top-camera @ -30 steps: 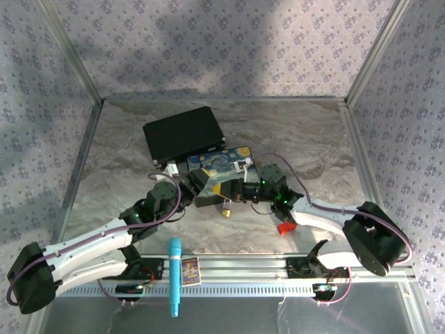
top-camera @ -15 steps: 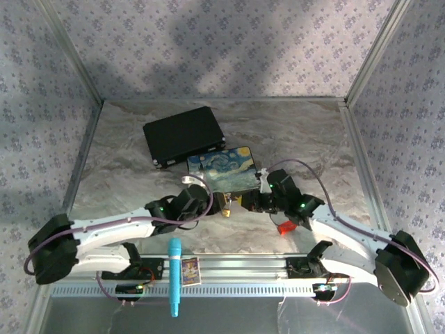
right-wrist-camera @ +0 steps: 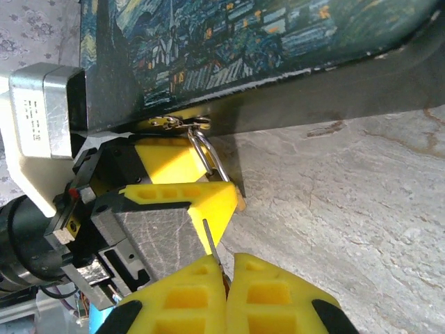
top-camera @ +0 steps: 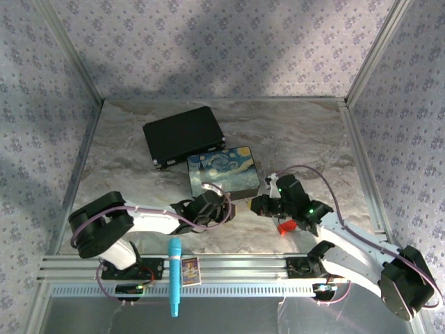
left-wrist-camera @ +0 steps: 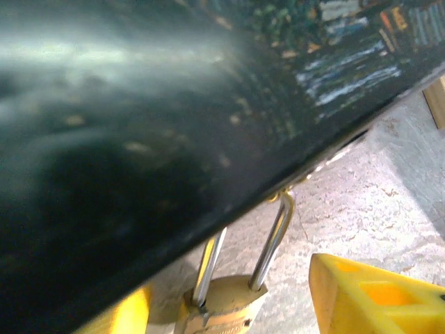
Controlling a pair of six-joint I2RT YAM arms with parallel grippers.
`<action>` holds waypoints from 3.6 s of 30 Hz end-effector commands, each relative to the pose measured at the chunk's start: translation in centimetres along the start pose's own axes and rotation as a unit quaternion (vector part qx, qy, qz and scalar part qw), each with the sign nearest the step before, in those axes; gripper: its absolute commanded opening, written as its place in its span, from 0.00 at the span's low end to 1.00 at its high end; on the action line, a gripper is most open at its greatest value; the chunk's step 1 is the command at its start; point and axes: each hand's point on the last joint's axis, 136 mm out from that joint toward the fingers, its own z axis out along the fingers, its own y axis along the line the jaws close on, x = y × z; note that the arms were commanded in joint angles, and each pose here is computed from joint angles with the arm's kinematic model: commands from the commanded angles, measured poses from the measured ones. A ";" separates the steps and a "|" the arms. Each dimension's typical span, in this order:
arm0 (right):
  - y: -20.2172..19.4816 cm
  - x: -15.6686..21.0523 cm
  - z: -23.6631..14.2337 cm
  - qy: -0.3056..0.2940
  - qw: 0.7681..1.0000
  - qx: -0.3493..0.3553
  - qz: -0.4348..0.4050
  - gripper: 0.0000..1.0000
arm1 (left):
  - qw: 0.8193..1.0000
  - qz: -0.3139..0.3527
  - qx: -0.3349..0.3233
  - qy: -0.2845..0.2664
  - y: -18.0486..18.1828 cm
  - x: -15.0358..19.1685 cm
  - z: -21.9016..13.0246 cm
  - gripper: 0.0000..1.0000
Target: Unlock a padlock with a key
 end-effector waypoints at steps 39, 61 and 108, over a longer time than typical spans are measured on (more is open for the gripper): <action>1.4 0.3 4.0 0.089 0.962 -0.165 0.197 0.00 | 0.950 -0.299 0.057 -0.070 -2.2 -6.2 -3.6 0.00; 5.2 -2.4 2.2 0.052 0.953 -0.232 0.189 0.00 | 0.924 -0.327 0.135 -0.142 -5.0 -12.9 -7.6 0.00; 6.9 -4.0 2.1 0.026 0.943 -0.274 0.187 0.00 | 0.896 -0.386 0.162 -0.150 -3.7 -12.5 -7.8 0.00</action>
